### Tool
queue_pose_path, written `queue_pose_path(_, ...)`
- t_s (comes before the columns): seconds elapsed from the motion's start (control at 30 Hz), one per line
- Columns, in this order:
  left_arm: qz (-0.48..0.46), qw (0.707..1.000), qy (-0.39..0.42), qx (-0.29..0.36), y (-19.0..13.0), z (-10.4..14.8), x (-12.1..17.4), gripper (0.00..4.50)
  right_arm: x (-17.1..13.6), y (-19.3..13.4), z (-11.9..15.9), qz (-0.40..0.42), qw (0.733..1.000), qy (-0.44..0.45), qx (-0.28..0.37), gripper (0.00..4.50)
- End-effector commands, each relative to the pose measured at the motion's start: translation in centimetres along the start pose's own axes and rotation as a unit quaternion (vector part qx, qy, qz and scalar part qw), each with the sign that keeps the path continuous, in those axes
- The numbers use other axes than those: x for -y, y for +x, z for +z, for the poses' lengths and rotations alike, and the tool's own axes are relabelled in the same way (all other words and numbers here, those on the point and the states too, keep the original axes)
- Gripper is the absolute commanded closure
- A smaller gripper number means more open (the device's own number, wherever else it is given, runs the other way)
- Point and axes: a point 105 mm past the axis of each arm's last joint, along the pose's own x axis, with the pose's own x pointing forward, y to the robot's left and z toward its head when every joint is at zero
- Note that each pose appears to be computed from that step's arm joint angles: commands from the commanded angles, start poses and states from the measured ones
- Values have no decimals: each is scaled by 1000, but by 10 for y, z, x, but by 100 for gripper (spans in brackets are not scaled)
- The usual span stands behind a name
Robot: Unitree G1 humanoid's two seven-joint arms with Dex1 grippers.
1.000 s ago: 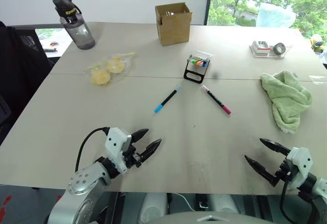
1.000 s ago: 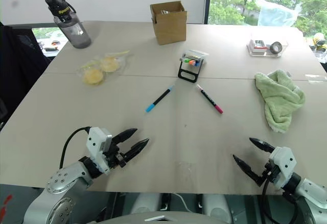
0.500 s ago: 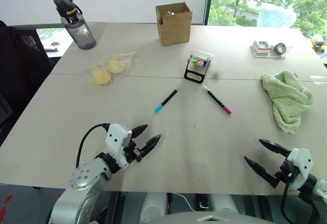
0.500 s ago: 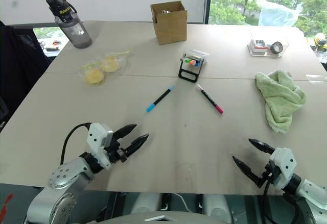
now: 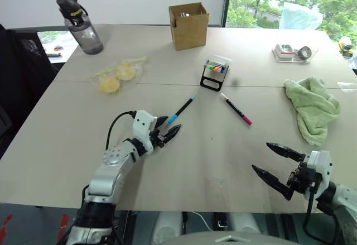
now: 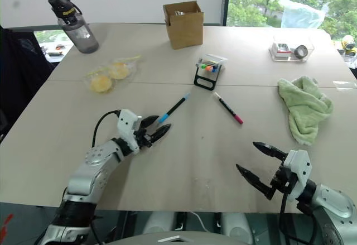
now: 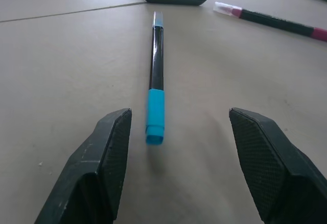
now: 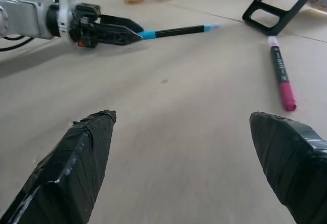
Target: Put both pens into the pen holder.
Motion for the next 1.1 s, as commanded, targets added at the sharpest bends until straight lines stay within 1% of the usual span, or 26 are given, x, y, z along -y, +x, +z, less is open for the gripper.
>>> queue_pose_path(0.03,-7,999,22,-23,12,-9,-8,134,-3,10,21,2,999,-28,24,2)
queue_pose_path(0.23,-48,996,33,-66,23,-30,-6,134,0,12,22,-14,999,-29,22,2)
queue_pose_path(0.33,-66,995,32,-74,25,-34,-3,134,1,10,21,-21,999,-30,18,2)
queue_pose_path(0.37,-67,994,33,-75,25,-34,-4,188,0,9,21,-22,999,-31,17,0)
queue_pose_path(0.43,-67,994,35,-75,26,-34,-5,262,0,9,20,-24,999,-31,17,0)
queue_pose_path(0.57,-66,995,32,-69,27,-31,-5,444,-1,9,19,-26,999,-30,16,0)
queue_pose_path(0.7,-62,996,29,-60,27,-28,-5,444,0,10,19,-26,999,-32,15,0)
queue_pose_path(0.87,-52,998,23,-20,25,-15,-5,444,4,11,18,-29,999,-35,9,0)
queue_pose_path(1.0,-49,998,9,27,19,1,-2,444,5,13,16,-28,999,-33,1,0)
queue_pose_path(1.1,-71,993,-30,89,9,22,9,444,10,19,18,-46,999,-10,9,0)
